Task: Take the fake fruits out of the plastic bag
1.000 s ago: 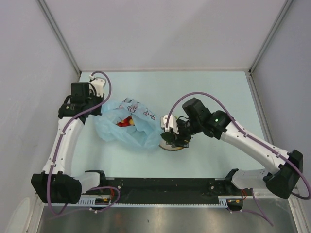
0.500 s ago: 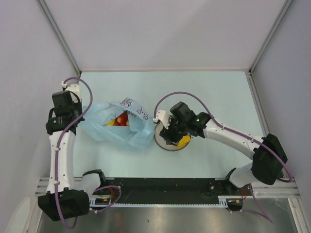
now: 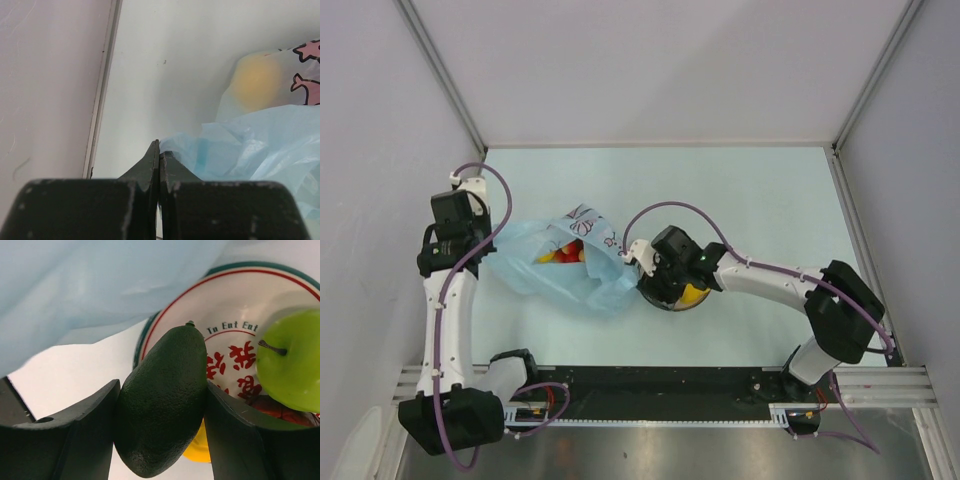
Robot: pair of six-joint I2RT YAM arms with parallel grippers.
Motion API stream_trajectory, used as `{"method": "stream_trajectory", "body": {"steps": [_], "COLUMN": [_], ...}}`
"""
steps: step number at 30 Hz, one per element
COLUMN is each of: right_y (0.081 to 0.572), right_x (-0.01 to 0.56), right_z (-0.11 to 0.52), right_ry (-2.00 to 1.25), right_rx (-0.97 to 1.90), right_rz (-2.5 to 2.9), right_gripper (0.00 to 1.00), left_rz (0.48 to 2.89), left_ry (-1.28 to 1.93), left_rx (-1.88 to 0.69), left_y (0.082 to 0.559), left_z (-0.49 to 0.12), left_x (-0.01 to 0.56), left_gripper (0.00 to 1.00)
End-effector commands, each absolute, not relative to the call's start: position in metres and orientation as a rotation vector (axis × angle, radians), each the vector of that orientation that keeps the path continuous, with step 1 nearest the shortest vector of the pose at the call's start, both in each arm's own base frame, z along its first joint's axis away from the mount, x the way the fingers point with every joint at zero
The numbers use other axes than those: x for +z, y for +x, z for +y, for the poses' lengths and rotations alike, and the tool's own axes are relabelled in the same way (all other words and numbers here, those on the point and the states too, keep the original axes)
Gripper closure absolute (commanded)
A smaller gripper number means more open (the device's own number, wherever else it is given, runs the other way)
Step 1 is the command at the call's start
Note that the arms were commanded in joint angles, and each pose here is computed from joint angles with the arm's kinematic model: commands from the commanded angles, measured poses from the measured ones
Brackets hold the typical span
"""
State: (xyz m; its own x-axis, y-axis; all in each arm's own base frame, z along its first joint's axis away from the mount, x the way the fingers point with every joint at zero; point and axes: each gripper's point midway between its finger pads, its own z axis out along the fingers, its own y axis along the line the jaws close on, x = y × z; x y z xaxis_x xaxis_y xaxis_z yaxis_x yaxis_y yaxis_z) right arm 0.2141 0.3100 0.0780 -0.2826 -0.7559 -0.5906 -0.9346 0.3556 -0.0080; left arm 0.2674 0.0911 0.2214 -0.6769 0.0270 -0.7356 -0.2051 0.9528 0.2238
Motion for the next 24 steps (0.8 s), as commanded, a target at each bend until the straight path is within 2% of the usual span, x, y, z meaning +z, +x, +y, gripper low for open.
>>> {"method": "stream_trajectory", "body": {"steps": [1,8,9,12,15,16,17,21,24], "right_y": [0.22,0.211,0.212,0.215,0.218,0.216,0.218,0.226,0.241], "right_x": [0.07,0.054,0.054,0.058,0.069,0.073,0.083,0.12,0.177], "right_z": [0.308,0.298,0.297,0.299,0.306,0.306,0.312,0.318,0.326], "right_ry": [-1.477,-1.534,-1.533,-1.535,-1.54,-1.55,-1.548,-1.489,-1.357], "right_rx": [0.45,0.431,0.426,0.413,0.415,0.426,0.436,0.474,0.577], "right_rz": [2.106,2.121,2.118,2.092,2.045,2.046,2.027,2.007,1.949], "right_gripper": [0.48,0.39,0.32,0.19,0.12,0.04,0.0,0.0,0.01], "left_rz": [2.246,2.257,2.261,2.258,2.262,2.265,2.267,2.278,2.297], "left_ry": [-0.155,-0.153,-0.151,-0.149,-0.14,-0.138,-0.138,-0.109,-0.075], "left_rx": [0.328,0.292,0.292,0.287,0.27,0.262,0.259,0.236,0.204], "left_y": [0.273,0.276,0.275,0.275,0.275,0.276,0.276,0.276,0.274], "left_z": [0.088,0.084,0.084,0.083,0.08,0.079,0.079,0.075,0.069], "left_x": [0.228,0.224,0.223,0.223,0.221,0.22,0.22,0.22,0.216], "left_gripper": [1.0,1.0,1.0,1.0,1.0,1.0,1.0,1.0,1.0]}}
